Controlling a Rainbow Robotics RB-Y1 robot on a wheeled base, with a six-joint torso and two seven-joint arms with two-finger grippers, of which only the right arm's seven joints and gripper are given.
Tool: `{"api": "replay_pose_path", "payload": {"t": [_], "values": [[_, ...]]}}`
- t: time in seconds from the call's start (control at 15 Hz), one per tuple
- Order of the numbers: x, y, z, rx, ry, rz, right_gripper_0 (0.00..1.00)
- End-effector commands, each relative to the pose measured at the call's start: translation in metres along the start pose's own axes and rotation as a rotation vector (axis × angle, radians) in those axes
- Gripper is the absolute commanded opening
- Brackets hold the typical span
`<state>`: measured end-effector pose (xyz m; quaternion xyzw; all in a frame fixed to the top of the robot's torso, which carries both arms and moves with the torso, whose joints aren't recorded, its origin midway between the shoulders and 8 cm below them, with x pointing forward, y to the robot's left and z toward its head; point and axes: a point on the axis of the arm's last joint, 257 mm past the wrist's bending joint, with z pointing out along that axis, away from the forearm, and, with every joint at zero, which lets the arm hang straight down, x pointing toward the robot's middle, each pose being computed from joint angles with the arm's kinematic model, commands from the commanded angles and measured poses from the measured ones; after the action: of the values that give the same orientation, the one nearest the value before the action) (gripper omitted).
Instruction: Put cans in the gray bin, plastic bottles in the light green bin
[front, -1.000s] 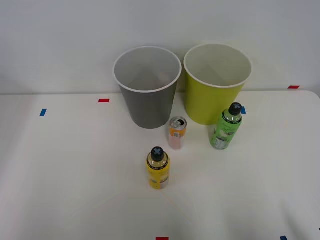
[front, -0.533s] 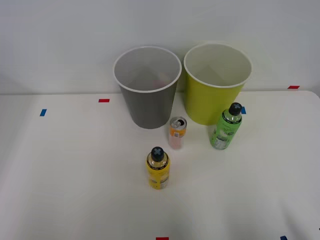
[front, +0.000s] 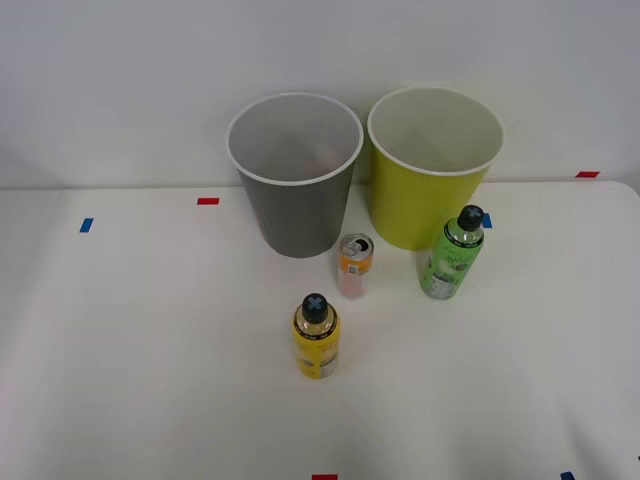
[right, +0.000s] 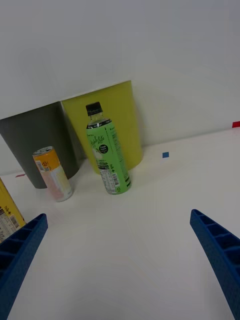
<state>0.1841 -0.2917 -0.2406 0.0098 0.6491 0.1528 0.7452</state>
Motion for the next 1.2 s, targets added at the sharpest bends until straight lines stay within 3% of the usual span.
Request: {"api": "replay_pose_path", "payload": {"t": [0.07, 1.2], "values": [[0.0, 0.0, 0.0, 0.0, 0.0, 0.0, 0.99], [0.0, 0.0, 0.0, 0.0, 0.0, 0.0, 0.99]]}}
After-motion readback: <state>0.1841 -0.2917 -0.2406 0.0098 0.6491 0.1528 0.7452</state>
